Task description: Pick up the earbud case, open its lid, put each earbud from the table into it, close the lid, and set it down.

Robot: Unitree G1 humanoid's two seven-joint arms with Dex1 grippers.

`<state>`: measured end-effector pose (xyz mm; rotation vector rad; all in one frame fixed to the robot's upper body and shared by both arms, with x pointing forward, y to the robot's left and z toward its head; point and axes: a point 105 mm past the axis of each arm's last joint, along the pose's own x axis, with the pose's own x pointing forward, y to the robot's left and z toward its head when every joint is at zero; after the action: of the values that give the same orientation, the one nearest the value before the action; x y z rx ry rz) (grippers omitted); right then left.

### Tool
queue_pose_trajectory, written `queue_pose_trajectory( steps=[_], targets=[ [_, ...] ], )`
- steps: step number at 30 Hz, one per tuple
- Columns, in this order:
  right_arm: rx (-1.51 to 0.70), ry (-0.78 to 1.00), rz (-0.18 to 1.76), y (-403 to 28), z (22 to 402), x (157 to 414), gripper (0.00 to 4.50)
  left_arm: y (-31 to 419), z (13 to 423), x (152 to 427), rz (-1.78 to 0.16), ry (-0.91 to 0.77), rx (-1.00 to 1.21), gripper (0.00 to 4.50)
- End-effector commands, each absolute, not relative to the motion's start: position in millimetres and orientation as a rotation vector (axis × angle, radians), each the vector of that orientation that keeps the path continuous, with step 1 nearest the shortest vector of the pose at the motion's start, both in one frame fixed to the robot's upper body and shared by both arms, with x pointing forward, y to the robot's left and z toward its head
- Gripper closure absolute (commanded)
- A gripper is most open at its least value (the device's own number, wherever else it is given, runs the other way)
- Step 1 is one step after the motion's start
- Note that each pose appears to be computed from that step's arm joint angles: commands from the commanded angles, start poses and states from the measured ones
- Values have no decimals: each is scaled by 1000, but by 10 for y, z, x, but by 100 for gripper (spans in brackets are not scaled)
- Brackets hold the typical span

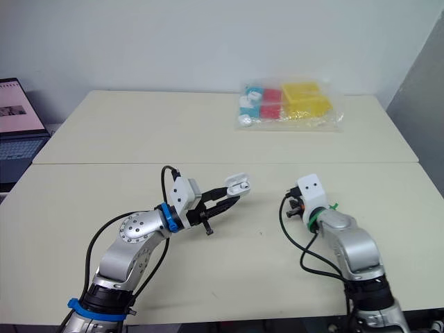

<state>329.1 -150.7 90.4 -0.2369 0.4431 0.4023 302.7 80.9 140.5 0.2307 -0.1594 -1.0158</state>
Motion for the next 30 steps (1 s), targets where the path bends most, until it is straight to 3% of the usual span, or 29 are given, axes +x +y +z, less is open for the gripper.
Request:
queue_pose_trajectory(
  steps=[1,8,12,18,30],
  targets=[
    [-337,396,687,-1448,1068,3043,405,774,1559,2963,-1026,-217,253,372],
    [-631,417,1102,-1758,1140,2746,405,783,1547,2890,-1022,-202,253,372],
    [-863,601,1282,-2148,1068,2644,405,823,1532,2843,-1004,-182,252,372],
    [-1046,742,1369,-2421,987,2635,405,848,1534,2784,-995,-170,256,372],
    [-1013,748,1408,-2366,962,2708,405,872,1530,2743,-984,-153,256,372]
  ],
)
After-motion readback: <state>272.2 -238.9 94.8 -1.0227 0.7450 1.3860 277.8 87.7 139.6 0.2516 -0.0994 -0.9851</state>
